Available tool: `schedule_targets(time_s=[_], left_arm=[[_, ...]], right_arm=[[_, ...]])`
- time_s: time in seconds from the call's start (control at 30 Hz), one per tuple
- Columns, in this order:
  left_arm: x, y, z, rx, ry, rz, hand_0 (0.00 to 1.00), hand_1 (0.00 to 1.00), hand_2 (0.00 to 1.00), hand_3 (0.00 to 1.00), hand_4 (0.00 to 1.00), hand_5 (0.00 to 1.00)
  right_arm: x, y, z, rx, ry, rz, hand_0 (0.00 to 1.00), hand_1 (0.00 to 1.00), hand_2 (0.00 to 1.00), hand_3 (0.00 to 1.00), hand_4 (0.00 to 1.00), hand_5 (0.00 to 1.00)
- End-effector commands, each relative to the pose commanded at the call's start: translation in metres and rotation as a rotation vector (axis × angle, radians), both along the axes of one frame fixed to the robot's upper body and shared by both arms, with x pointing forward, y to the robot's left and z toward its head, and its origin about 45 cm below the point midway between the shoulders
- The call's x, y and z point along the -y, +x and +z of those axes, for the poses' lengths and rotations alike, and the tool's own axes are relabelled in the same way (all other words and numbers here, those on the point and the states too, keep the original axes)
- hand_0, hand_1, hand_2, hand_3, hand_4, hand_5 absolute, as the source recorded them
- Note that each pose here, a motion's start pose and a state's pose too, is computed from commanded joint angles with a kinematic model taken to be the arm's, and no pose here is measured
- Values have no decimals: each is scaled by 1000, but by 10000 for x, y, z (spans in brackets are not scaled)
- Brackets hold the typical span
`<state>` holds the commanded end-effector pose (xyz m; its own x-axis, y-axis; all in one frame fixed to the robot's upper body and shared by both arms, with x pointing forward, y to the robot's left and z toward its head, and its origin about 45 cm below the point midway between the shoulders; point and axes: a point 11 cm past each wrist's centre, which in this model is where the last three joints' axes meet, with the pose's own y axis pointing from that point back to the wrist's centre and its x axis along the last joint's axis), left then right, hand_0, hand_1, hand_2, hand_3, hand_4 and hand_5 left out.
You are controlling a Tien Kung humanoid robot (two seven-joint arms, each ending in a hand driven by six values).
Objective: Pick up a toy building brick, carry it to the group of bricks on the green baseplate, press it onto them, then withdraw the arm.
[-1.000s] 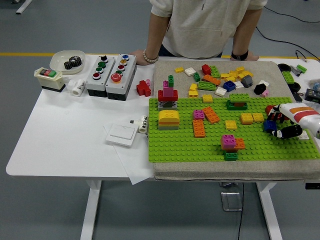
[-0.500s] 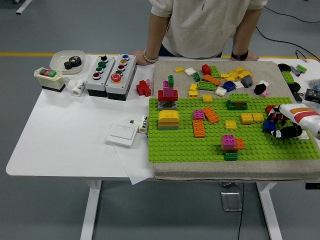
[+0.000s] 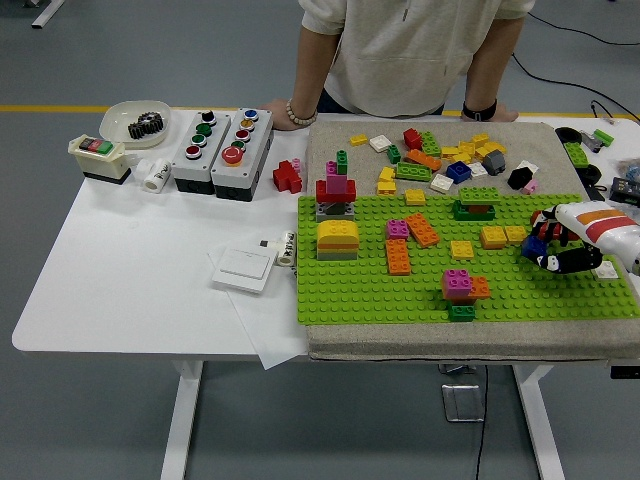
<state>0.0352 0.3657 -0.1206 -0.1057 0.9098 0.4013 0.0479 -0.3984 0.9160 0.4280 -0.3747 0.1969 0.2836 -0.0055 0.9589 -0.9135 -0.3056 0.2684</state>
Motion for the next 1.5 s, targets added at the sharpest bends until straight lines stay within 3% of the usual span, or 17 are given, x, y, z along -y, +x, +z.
schedule_targets(time_s=[0.4, 0.83, 1.13, 1.5], left_arm=[[-14, -15, 1, -1, 4, 1, 742, 728, 727, 591, 645, 664], [-31, -39, 2, -5, 8, 0, 742, 728, 726, 590, 644, 666], [-37, -41, 3, -4, 9, 2, 742, 728, 725, 590, 645, 666], [-39, -34, 4, -1, 10, 3, 742, 727, 726, 590, 645, 669]], right_arm=[[-234, -112, 251, 71, -144, 175, 178, 364, 472, 487, 689, 388], [-706, -321, 625, 162, -158, 348, 178, 369, 471, 491, 675, 388], [-964, -442, 753, 158, -143, 357, 182, 371, 477, 495, 683, 383], [-1220, -553, 768, 139, -163, 384, 184, 375, 481, 503, 707, 394]])
